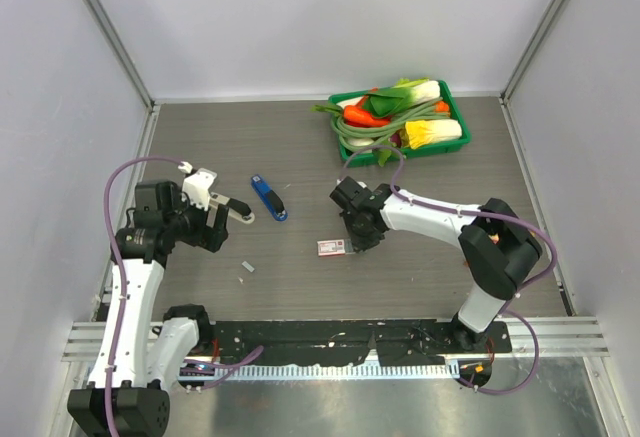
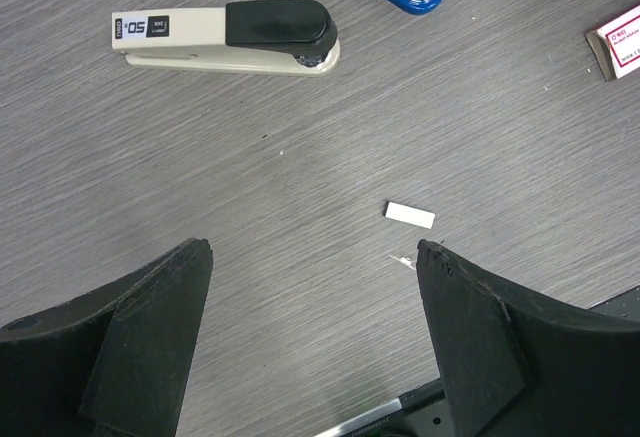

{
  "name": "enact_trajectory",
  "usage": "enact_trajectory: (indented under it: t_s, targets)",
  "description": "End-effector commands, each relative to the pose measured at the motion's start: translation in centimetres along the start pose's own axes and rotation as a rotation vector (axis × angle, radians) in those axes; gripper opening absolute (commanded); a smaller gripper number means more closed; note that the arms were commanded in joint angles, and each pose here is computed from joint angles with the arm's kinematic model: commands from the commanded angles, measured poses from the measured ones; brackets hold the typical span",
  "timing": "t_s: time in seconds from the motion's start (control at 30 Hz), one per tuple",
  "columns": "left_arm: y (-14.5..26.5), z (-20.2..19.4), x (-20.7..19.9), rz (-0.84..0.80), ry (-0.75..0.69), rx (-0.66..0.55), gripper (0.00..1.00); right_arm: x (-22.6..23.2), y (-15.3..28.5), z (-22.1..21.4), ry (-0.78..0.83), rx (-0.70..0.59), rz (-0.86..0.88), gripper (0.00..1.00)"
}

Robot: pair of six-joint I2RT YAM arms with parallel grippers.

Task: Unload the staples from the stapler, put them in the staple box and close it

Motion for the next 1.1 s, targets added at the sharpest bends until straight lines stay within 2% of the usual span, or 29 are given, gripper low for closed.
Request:
enact_trajectory:
  t_s: [0.0, 0.33, 1.07]
  targets:
    - [0.1, 0.9, 0.5, 0.024, -0.036, -0.044, 0.87, 0.9, 0.6, 0.7, 0.018, -0.004, 0.025, 0.01]
    - [0.3, 0.9, 0.6, 0.035, -0.044, -0.044, 0.88, 0.2, 1.6, 1.2, 0.026, -0.034, -0.004, 0.01]
    - [0.3, 0.8, 0.7, 0.042, -0.050, -0.042, 0.88, 1.0, 0.3, 1.2, 0.068, 0.025, -0.008, 0.01]
Point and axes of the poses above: each gripper's point midway between its finger pads, its own y axis back along the fingers, its own x axis along the line the jaws close on, z = x × y, the point moved 2 cm from there along y, back along the fingers, and after that the axes turned 8 degrees about -y, right-handed, at the moved point
